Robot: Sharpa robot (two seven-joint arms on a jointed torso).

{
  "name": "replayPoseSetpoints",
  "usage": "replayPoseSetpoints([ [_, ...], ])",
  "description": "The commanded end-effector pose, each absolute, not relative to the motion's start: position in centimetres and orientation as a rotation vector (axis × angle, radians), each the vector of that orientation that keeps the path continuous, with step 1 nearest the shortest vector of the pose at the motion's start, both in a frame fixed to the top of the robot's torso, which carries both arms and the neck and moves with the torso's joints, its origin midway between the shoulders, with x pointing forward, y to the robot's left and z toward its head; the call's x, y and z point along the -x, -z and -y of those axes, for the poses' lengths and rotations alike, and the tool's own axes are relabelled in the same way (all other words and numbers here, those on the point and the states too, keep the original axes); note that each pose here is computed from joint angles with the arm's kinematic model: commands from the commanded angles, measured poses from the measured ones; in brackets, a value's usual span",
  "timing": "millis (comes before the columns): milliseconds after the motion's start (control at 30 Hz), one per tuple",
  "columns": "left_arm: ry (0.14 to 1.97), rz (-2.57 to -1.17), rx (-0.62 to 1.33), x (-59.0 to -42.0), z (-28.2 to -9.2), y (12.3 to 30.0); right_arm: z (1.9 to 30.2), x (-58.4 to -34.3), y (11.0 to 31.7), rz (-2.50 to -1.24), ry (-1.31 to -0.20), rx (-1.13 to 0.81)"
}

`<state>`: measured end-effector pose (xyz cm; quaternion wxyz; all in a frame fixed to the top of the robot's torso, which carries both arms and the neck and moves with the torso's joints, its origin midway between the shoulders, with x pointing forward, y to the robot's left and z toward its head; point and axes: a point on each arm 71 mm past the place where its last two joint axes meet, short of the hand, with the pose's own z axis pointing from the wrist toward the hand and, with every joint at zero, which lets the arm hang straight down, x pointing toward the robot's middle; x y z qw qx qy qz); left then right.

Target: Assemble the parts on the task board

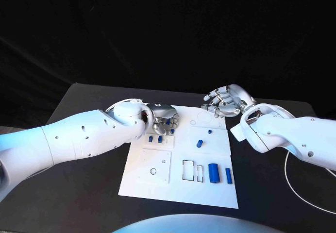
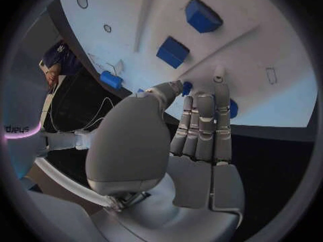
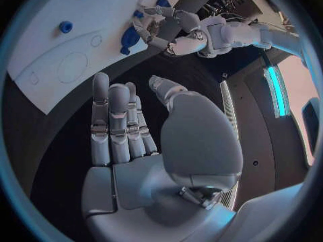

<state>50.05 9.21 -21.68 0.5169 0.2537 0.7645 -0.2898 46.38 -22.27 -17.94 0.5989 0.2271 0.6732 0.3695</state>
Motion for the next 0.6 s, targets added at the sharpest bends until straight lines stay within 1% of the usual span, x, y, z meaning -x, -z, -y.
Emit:
replayPoseSetpoints([
  [33, 0.660, -1.871, -0.636, -50.10, -9.14, 22.00, 22.06, -46.30, 17.92, -1.566, -0.868, -0.509],
  [600, 0.681, -1.870, -0.644, -50.16, -8.20, 22.06, 21.95, -46.30, 17.93, -1.568, -0.871, -0.507],
])
